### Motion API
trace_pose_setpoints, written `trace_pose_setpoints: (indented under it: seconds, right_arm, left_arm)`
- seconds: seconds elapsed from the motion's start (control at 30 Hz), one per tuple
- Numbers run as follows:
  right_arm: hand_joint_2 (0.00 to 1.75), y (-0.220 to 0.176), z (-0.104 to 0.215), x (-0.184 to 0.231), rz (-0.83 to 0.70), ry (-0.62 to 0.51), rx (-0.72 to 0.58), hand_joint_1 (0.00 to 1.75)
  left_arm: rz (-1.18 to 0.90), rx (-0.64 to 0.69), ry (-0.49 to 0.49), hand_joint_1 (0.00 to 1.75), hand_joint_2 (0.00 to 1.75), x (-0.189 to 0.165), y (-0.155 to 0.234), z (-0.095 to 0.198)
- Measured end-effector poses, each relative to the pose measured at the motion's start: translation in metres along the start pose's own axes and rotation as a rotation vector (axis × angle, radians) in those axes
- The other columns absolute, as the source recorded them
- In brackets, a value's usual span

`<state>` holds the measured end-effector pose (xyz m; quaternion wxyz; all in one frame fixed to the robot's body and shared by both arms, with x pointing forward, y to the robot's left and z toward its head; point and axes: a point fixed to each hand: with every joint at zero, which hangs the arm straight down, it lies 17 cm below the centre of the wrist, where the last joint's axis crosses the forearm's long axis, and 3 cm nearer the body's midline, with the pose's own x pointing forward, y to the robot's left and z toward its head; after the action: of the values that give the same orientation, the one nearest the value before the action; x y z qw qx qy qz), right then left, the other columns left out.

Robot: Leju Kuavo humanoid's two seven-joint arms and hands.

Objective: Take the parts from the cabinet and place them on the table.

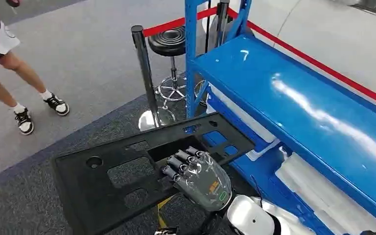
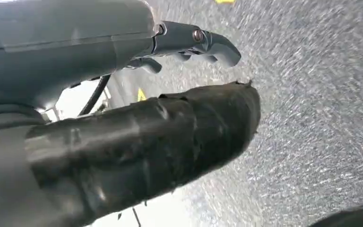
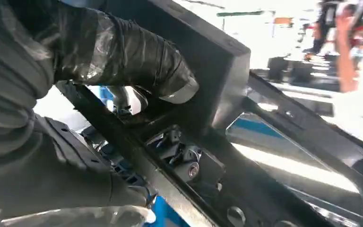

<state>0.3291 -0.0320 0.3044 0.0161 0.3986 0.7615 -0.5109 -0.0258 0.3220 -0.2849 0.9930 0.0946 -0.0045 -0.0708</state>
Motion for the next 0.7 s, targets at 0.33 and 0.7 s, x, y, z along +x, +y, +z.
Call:
trace_pose_setpoints:
  seconds: [0.33,0.7]
  right_arm:
    - [1.75,-0.008,0.033,-0.033,-0.013,0.034,-0.018,1.75]
    - [1.75,-0.005,0.063,-0.085,0.067,0.084,0.032,1.75]
  left_arm:
    - [0.005,-0.048,0.023,0.00,0.00,-0.004,-0.018,0.003]
    - [0.006,-0.083,0.003,0.00,0.00,0.000,-0.026,0.005]
